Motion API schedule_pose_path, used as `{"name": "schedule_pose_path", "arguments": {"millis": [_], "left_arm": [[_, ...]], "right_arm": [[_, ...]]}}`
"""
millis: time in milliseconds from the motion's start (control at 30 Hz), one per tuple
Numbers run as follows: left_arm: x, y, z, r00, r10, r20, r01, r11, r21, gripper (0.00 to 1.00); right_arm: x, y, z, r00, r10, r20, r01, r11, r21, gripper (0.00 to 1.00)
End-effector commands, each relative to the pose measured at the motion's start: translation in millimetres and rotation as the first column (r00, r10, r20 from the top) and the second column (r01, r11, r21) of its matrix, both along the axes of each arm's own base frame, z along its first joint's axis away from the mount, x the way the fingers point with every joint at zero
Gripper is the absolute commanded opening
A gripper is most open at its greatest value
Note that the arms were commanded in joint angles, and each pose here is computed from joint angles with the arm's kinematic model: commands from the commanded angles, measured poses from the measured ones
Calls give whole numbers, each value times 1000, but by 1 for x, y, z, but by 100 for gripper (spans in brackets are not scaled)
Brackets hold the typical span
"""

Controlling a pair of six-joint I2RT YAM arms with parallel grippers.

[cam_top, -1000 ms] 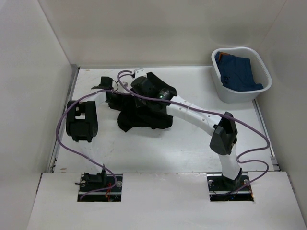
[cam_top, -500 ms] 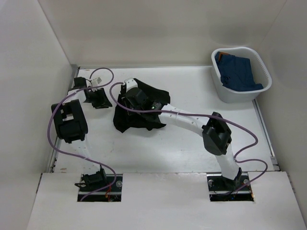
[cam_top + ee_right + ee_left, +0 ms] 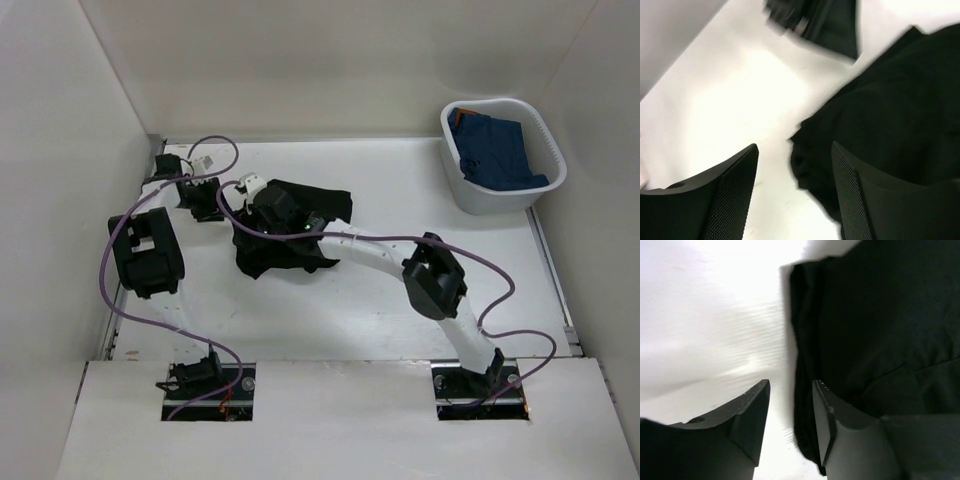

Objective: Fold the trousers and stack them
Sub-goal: Fold the trousers

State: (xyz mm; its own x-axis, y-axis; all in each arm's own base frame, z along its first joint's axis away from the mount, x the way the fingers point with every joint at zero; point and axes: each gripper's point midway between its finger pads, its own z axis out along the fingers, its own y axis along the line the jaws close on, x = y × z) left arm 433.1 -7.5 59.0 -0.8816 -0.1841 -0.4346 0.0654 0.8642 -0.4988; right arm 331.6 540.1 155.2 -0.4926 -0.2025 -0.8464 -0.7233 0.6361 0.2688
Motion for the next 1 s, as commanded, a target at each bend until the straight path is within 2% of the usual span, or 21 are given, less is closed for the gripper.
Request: {"name": "schedule_pose_path", "arguments": {"millis": [0,67,133,200,300,367,467,567,667,833,967], "left_arm": [[28,34,81,974,44,221,-63,995,78,40],[28,40,111,958,39,285,-74,991,114,41],[24,35,140,937,4,349,-61,987,151,42],[16,10,165,915,-57,400,-8,987,161,45],[-3,-50,173,890,-185,418,137,980,141,47],[-21,-91,151,883,-279,378,251,960,123,47],[-44,-125,89,882,-390,265,365,920,141,46],[-60,-126,35,892,-428,149,396,896,203,44],[-80,-113,-5,893,-449,39,420,861,288,44],[-107,-111,-34,877,-478,-36,466,831,304,43],[-110,-115,-40,872,-489,-29,475,827,301,44]], "right_arm": [[-43,10,121,977,137,166,-172,959,226,61],[-45,-20,143,981,44,187,-96,956,276,53],[-28,-64,142,980,-117,160,67,954,291,37],[-9,-114,122,951,-294,92,260,926,274,20],[14,-172,66,874,-479,-83,485,852,198,8],[20,-187,29,837,-518,-176,542,829,138,6],[22,-184,-18,820,-519,-242,547,835,63,5],[16,-173,-53,822,-486,-297,508,861,-1,5],[-1,-185,-85,767,-524,-371,540,839,-67,4],[-23,-207,-123,695,-578,-427,561,808,-180,4],[-17,-216,-129,675,-598,-432,579,792,-192,4]]}}
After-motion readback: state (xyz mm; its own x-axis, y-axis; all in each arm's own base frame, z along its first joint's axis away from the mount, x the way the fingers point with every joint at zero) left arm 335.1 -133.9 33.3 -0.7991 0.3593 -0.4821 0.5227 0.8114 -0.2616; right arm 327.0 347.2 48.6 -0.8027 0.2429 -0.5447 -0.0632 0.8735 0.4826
